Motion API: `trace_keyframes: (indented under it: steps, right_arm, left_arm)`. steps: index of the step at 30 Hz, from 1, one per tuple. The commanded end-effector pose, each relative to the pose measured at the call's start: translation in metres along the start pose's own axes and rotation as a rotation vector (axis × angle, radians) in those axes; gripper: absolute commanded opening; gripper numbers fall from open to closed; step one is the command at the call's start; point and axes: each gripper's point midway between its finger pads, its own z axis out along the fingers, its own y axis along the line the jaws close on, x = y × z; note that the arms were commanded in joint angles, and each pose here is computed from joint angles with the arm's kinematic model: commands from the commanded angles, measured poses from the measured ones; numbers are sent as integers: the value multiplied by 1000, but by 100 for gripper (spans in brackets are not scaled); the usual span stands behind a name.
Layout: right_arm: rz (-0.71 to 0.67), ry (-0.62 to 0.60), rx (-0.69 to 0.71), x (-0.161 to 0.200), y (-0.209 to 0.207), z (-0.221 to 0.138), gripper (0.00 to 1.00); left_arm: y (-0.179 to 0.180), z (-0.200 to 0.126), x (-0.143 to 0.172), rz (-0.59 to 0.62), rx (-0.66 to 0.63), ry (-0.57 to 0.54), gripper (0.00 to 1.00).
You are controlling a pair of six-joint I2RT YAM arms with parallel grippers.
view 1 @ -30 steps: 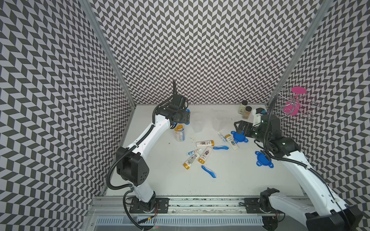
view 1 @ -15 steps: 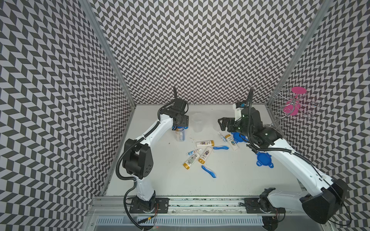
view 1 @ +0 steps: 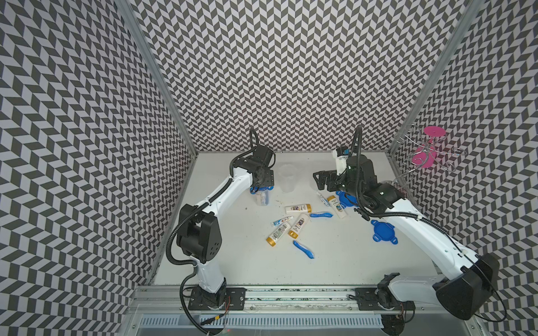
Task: Pack away toiletry kits
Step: Close the lid on the container.
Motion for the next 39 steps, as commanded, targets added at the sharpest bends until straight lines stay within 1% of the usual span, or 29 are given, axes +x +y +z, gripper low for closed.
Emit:
trace_keyframes:
  steps: [1, 6, 9, 14, 16, 25, 29, 34, 39]
  right_arm:
    - [-35, -87, -15, -18, 5, -12, 100]
    - [-61, -112, -16, -23, 5, -24, 100]
    - [-78, -128, -17, -26, 5, -32, 100]
    - [-104, -156, -12, -32, 5, -45, 100]
    - [-111, -164, -11, -33, 4, -48, 100]
    - [-135, -177, -25, -36, 7, -50, 100]
    - [-145, -187, -12, -38, 5, -53, 100]
    - [-142, -191, -12, -38, 5, -53, 100]
    - [-142, -183, -17, -36, 6, -49, 100]
  left_arm:
    - [4, -13, -2, -83, -51, -1, 41]
    - [4, -19, -2, -187, -75, 16, 43]
    - [4, -15, 4, -263, -91, 54, 43]
    - [-2, -10, 14, -335, -129, 94, 43]
    - [-1, -9, 14, -347, -155, 92, 44]
    - [5, -1, 10, -379, -198, 74, 45]
    - [5, -2, 7, -370, -208, 71, 45]
    - [2, -13, -3, -356, -212, 40, 45]
    - [5, -8, -4, -322, -250, 40, 45]
